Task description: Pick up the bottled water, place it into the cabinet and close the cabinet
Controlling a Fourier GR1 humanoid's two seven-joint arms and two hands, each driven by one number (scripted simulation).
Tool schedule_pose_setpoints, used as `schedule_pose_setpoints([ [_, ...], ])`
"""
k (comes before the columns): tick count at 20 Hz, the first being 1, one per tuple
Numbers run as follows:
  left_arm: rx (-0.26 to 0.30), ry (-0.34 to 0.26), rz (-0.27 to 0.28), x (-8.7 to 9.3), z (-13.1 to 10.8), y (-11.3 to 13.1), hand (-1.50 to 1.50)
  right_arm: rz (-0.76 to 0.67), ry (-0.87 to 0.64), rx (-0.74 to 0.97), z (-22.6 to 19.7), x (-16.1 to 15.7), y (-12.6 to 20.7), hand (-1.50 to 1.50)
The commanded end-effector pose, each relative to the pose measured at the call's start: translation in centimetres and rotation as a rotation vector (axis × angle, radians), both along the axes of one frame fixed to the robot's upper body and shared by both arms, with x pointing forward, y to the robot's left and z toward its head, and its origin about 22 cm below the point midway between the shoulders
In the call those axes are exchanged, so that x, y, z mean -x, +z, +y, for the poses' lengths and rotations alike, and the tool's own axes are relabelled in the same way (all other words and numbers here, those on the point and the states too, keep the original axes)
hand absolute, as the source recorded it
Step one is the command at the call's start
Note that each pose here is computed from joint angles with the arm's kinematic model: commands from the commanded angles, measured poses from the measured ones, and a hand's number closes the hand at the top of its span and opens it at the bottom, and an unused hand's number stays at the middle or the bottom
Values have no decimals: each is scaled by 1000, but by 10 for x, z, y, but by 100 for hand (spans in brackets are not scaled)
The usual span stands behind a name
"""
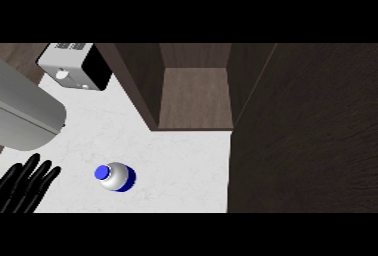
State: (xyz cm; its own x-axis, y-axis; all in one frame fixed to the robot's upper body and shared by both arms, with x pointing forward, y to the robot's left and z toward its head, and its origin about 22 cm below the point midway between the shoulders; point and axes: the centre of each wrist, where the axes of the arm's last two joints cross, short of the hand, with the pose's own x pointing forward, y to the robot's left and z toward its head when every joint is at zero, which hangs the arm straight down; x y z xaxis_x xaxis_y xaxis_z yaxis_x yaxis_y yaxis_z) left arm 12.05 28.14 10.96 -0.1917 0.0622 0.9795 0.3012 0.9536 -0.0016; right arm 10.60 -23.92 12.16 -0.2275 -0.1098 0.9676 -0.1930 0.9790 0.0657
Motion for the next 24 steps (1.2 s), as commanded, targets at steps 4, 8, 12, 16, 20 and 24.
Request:
schedule_pose_setpoints([
  [4,-10,72,-3,-10,12,-28,-150,-17,-10,4,-3,35,14,-150],
  [8,-11,115,45,-17,16,-69,-150,-41,-5,4,-6,37,22,-150],
  [12,-42,135,59,-45,14,-75,-150,-54,-26,18,0,45,20,-150],
  [16,-37,117,103,-35,8,-109,-150,-37,-18,37,-8,49,23,-150],
  [20,-46,143,107,-49,24,-139,-150,-39,-1,45,-8,60,14,-150],
  [24,-37,176,124,-53,19,-175,-150,-35,-13,32,-6,65,21,-150],
])
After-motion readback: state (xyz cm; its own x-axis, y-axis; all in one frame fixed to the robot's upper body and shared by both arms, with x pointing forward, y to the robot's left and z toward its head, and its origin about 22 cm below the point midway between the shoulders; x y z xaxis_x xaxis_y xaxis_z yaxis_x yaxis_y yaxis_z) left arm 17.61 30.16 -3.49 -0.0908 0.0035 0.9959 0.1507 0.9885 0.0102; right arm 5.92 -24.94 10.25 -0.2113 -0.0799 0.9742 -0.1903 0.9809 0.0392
